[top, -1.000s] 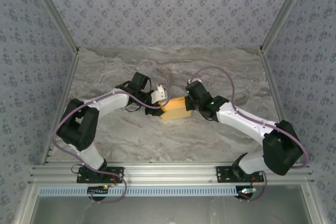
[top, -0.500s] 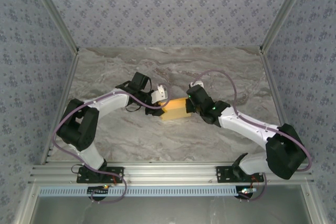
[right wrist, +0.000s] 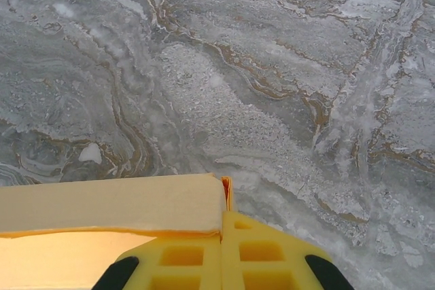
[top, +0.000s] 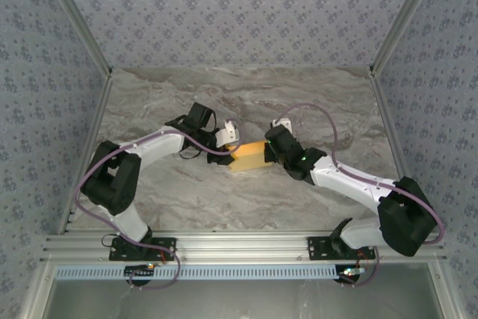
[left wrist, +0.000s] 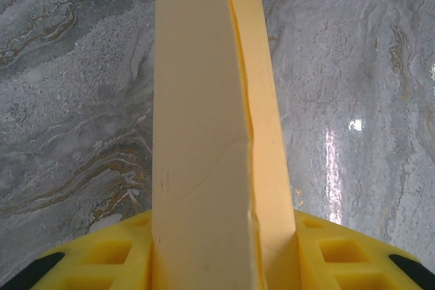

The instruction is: Fold the paper box

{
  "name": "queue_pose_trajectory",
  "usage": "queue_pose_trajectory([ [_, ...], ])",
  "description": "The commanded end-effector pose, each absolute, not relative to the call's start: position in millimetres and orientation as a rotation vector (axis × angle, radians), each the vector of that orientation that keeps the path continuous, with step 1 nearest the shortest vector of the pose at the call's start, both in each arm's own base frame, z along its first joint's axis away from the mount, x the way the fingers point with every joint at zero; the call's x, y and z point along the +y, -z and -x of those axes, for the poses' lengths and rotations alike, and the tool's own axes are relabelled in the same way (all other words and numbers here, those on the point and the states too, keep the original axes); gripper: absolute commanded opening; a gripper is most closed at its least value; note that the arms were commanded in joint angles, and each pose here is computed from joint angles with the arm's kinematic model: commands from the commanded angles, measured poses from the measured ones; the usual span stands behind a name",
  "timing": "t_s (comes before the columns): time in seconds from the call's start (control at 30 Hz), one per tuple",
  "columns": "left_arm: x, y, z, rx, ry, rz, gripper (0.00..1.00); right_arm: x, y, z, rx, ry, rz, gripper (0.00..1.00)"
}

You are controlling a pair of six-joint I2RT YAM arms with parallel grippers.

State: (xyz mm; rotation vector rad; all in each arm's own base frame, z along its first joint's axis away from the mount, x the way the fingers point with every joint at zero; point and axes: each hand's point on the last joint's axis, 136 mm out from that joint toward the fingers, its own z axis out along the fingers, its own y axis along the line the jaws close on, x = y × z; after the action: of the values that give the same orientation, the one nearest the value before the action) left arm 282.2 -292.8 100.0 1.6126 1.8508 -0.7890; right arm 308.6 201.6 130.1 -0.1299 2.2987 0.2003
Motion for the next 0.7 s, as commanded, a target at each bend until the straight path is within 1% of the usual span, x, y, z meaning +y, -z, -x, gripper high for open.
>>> queue_pose_trajectory([
  [0.0, -290.8, -93.0, -287.6, 1.906, 0.741, -1.606, 0.39, 189.6, -105.6, -293.7, 2.373, -0.118, 0.172, 0.06],
  [0.2, -290.7, -98.5, -287.1, 1.901, 0.742, -1.596, 0.44, 194.5, -118.2, -296.5, 2.351, -0.122, 0.187, 0.06],
  [0.37, -291.2, -103.8, -287.0, 1.896, 0.745, -1.582, 0.53, 196.5, -132.0, -300.1, 2.334, -0.119, 0.195, 0.06],
  [0.67, -289.4, -116.9, -284.6, 1.888, 0.745, -1.541, 0.62, 196.5, -133.9, -299.9, 2.334, -0.110, 0.196, 0.06],
])
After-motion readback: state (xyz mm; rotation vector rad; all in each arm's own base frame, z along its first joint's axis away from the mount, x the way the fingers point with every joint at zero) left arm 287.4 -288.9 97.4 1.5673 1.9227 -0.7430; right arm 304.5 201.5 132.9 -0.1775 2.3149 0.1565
